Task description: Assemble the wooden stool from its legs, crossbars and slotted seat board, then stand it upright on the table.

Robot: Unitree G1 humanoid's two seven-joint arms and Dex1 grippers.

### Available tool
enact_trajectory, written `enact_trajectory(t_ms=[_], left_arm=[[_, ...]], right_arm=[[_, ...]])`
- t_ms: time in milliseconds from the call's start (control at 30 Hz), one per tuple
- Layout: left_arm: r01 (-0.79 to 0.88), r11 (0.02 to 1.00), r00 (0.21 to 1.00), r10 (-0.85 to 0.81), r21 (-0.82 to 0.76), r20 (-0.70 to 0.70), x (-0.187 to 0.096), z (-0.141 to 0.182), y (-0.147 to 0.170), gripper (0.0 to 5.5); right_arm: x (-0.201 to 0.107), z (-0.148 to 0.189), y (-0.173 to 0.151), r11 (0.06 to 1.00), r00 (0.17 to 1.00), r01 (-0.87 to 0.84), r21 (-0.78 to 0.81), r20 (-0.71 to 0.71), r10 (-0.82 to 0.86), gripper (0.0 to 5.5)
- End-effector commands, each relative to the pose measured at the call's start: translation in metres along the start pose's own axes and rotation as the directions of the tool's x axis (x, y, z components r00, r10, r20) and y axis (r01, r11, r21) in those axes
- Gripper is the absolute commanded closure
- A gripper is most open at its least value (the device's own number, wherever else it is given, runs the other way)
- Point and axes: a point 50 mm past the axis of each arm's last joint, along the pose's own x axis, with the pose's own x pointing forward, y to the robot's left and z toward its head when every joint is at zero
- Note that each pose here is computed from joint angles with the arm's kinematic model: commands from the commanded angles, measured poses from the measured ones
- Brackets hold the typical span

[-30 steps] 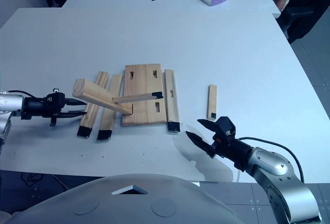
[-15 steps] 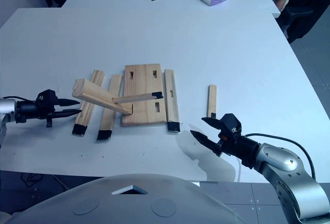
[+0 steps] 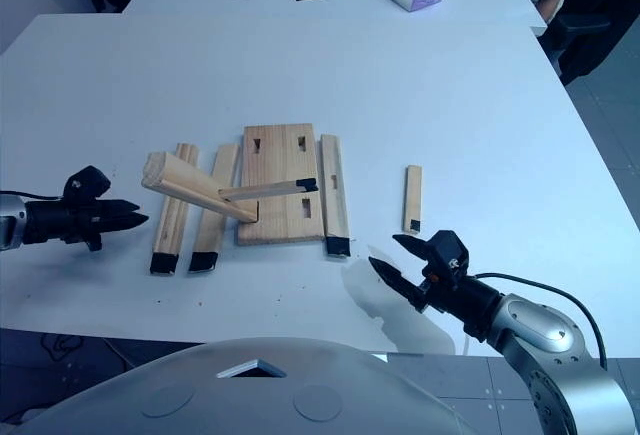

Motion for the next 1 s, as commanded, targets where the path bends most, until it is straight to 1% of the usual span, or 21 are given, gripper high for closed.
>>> enact_trajectory(t_ms=[33,100,167,267,400,567,733,900,1000], left_arm=[[-0.029,0.97,0.999,0.021,-0.242,-0.038,-0.006,0.01,-0.018,3.32],[-0.015,0.942,0.999,0.004,-0.334,-0.031,-0.006,0.013,-0.03,3.04],[0.022,0.928,1.0,-0.022,-0.371,0.004,-0.006,0.015,-0.035,3.04],[0.014,0.933,1.0,-0.009,-0.359,0.017,-0.011,0.015,-0.039,3.04],[0.008,0.942,1.0,0.003,-0.336,0.031,-0.008,0.019,-0.047,3.04],[0.009,0.952,1.0,-0.013,-0.306,-0.011,-0.002,0.011,-0.062,3.04],[-0.054,0.944,0.998,0.038,-0.326,-0.056,0.005,0.002,-0.064,3.04],[-0.065,0.933,0.997,0.045,-0.353,-0.064,0.014,-0.002,-0.07,3.04],[-0.068,0.93,0.997,0.05,-0.361,-0.059,0.014,-0.001,-0.069,3.04]], right_arm=[[0.002,0.0,0.002,1.0,1.0,0.02,-0.019,0.013,-0.02,2.41],[0.003,-0.001,0.002,0.999,1.0,0.021,-0.025,0.011,-0.021,2.41],[0.003,-0.002,0.002,0.999,1.0,0.022,-0.031,0.003,-0.022,2.41],[0.002,-0.004,0.003,0.999,1.0,0.027,-0.033,-0.004,-0.028,2.41],[0.004,-0.003,0.004,0.999,1.0,0.022,-0.04,-0.002,-0.022,2.41],[0.006,-0.002,0.004,0.999,1.0,0.015,-0.047,-0.001,-0.015,2.41],[0.007,-0.002,0.005,0.999,1.0,0.006,-0.048,-0.007,-0.007,2.41],[0.008,-0.003,0.005,0.999,1.0,0.003,-0.051,-0.007,-0.003,2.41],[0.009,-0.003,0.005,0.999,1.0,0.004,-0.054,-0.009,-0.004,2.41]])
